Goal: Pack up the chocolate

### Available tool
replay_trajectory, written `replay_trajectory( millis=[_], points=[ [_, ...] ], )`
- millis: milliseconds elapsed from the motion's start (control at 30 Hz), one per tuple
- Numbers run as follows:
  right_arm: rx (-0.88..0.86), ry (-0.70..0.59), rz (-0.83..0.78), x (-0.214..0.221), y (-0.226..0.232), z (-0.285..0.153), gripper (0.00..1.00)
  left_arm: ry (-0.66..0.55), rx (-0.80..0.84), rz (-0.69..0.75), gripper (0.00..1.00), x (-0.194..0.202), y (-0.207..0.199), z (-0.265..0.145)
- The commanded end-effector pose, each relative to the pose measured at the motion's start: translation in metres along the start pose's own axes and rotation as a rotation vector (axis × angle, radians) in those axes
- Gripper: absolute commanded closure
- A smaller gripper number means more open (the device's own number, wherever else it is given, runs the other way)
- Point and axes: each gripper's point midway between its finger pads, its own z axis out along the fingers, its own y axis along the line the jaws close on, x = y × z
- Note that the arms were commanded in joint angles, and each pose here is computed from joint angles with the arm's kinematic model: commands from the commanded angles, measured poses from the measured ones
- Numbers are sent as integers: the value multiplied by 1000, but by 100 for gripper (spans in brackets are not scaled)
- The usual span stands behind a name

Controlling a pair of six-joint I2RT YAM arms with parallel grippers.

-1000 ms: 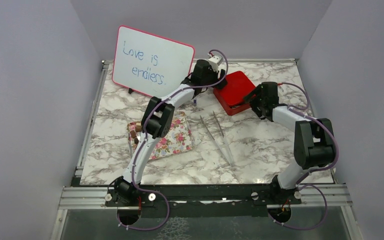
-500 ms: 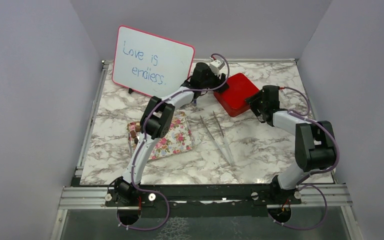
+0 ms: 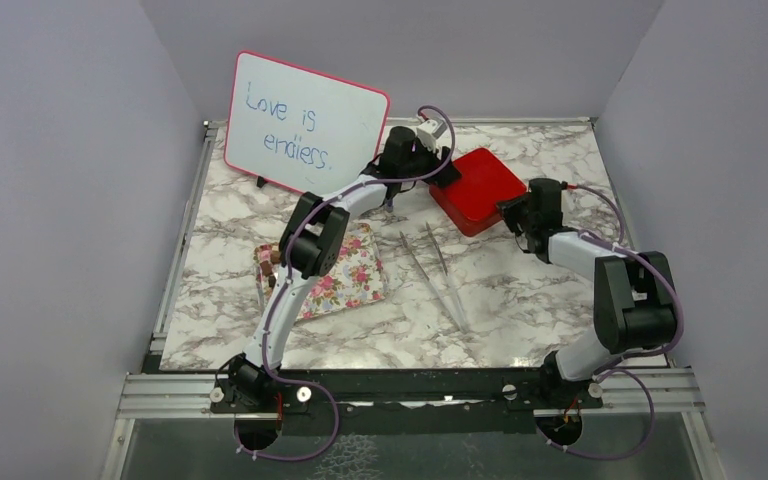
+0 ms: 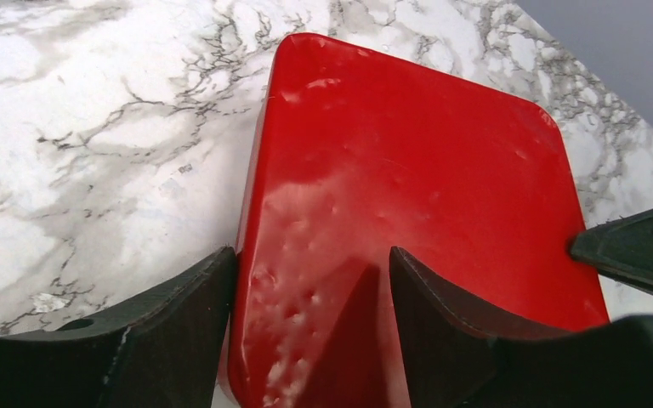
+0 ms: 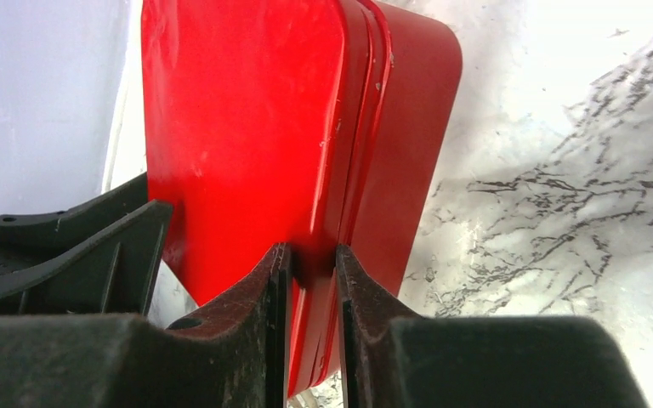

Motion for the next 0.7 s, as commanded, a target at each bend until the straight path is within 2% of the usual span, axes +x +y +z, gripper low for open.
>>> replay_trajectory(
  millis=[0,167,333,400,500,567,633,667],
  points=[
    [200,8,-12,15,-61,-5,87,-74,205,-52,39,-54,-69,-7],
    [260,3,-7,21,-83,-2,99,-73,124,-46,30,-49,-58,-10],
    [318,16,5,28,-100,-5,99,-84,-46,-51,27,-64,-39,-22],
    [343,10,6,26,-104,-7,98,-110,-125,-49,26,-79,-32,-31],
    [367,1,5,23,-105,-10,85,-121,-266,-19,24,-95,-22,-42],
    [353,-2,-4,22,-102,-11,81,-106,-362,22,22,-97,-15,-46],
    [329,11,-31,22,-98,-10,80,-79,-415,44,21,-92,-8,-49],
    [323,16,-49,22,-95,-9,82,-63,-419,47,21,-89,-7,-49]
  ],
)
